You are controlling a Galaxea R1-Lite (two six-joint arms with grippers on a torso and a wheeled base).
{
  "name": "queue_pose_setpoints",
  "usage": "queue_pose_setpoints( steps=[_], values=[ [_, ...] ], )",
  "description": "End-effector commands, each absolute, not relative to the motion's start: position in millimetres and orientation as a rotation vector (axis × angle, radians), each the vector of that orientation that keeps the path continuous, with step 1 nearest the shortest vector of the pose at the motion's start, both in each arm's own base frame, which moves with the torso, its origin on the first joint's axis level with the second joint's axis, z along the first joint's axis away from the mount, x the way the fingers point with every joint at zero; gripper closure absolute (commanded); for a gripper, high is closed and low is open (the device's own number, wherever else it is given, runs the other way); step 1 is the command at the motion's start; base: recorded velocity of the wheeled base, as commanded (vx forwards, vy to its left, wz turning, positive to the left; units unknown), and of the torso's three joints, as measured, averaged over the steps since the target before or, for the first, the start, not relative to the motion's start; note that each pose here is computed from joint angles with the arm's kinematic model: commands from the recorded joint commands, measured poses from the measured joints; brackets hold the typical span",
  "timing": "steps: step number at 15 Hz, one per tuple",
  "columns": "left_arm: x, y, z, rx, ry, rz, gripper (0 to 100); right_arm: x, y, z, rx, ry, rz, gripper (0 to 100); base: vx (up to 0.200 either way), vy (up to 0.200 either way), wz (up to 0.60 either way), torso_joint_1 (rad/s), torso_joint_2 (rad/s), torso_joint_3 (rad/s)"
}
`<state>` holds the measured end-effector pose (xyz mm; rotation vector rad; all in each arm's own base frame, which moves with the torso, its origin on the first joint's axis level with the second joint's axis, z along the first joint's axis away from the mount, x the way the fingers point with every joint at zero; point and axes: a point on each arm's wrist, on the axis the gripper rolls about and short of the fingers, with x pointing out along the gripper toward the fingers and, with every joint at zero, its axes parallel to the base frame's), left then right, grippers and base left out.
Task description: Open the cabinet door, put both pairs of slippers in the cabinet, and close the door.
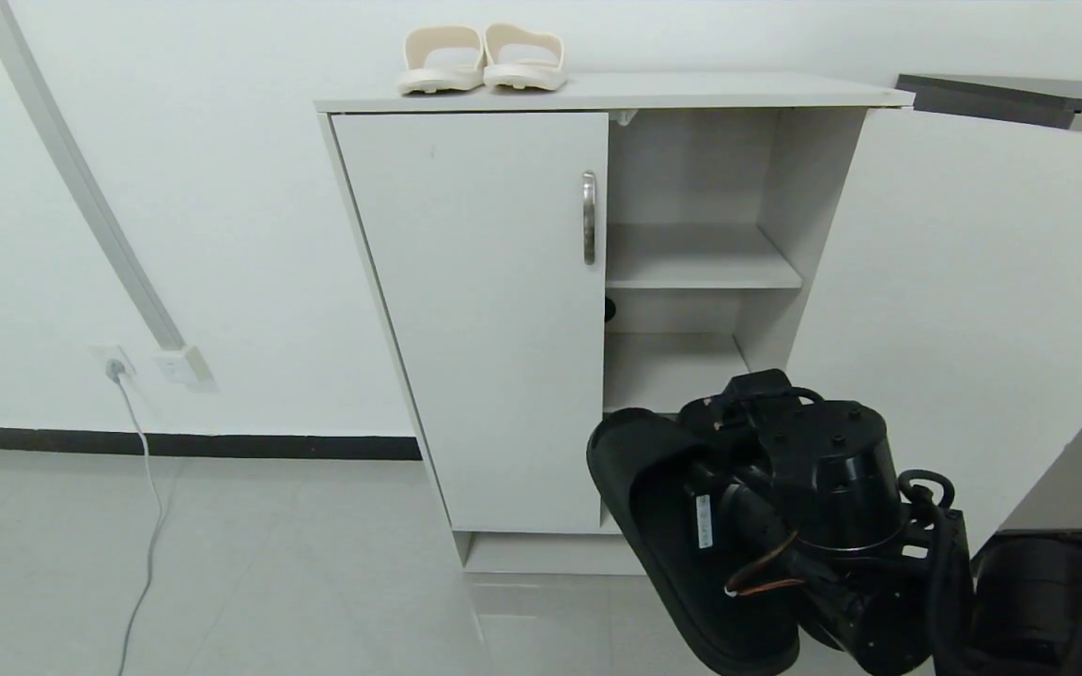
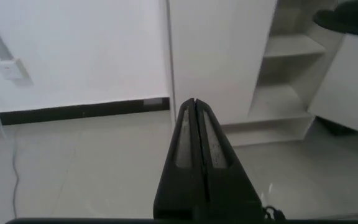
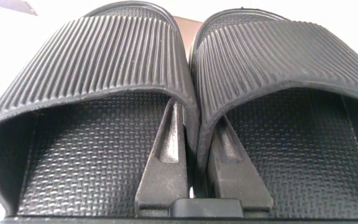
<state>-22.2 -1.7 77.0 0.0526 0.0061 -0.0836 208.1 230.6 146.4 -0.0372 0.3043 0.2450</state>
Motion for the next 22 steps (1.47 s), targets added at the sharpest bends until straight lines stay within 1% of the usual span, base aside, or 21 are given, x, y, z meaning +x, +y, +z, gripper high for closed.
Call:
queue_pose_setpoints(
  steps=[1,3,5,7,11,18,19,22],
  values=[
    [-23,-2,76,0.054,-0.004,-0.083,100,213,237,138,-0.039,0.306,0.247,100,0.000,0.000,0.00,0.000,0.00,0.000],
    [-23,-2,76,0.023,-0.004,-0.078,100,228,254,132,-0.003,0.252,0.220,100,0.000,0.000,0.00,0.000,0.00,0.000],
    [-23,-2,76,0.023,-0.002,-0.078,100,248,274,135,0.012,0.203,0.102,100,0.000,0.000,0.00,0.000,0.00,0.000],
    [-23,-2,76,0.020,-0.002,-0.078,100,261,284,130,0.020,0.185,0.025,100,0.000,0.000,0.00,0.000,0.00,0.000],
    [-23,-2,76,0.019,-0.004,-0.077,100,266,279,129,0.023,0.185,0.000,100,0.000,0.000,0.00,0.000,0.00,0.000],
    [-23,-2,76,0.019,-0.004,-0.077,100,271,280,117,0.004,0.204,-0.011,100,0.000,-0.200,0.00,0.003,0.01,0.002],
    [-23,-2,76,0.019,-0.004,-0.077,100,271,280,116,0.002,0.206,-0.012,100,0.000,0.000,0.00,0.000,0.00,0.000],
    [-23,-2,76,0.019,-0.004,-0.077,100,278,289,95,0.010,0.204,-0.001,100,0.000,0.000,0.00,0.000,0.00,0.000]
  ],
)
